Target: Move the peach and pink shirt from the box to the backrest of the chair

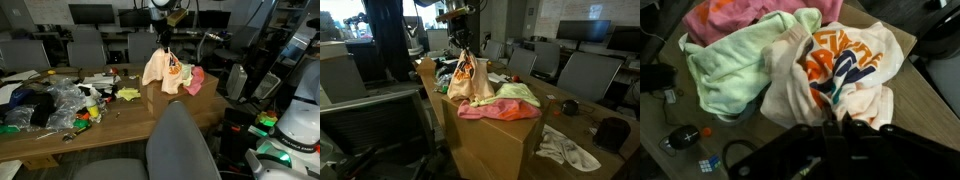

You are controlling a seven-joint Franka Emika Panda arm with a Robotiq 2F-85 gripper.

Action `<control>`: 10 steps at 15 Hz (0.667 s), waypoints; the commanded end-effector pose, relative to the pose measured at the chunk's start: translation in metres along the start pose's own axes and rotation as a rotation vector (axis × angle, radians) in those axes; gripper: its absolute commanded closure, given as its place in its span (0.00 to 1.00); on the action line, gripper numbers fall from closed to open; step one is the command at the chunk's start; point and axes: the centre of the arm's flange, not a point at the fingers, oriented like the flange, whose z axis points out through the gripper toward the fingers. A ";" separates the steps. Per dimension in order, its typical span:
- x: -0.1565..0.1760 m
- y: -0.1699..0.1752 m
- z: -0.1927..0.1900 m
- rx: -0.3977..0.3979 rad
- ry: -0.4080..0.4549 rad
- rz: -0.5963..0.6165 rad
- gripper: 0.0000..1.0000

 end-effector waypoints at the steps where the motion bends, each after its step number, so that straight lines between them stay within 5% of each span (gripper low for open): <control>1: -0.030 -0.017 -0.040 -0.064 0.053 -0.046 0.97; 10: -0.079 -0.068 -0.100 -0.038 0.001 -0.496 0.97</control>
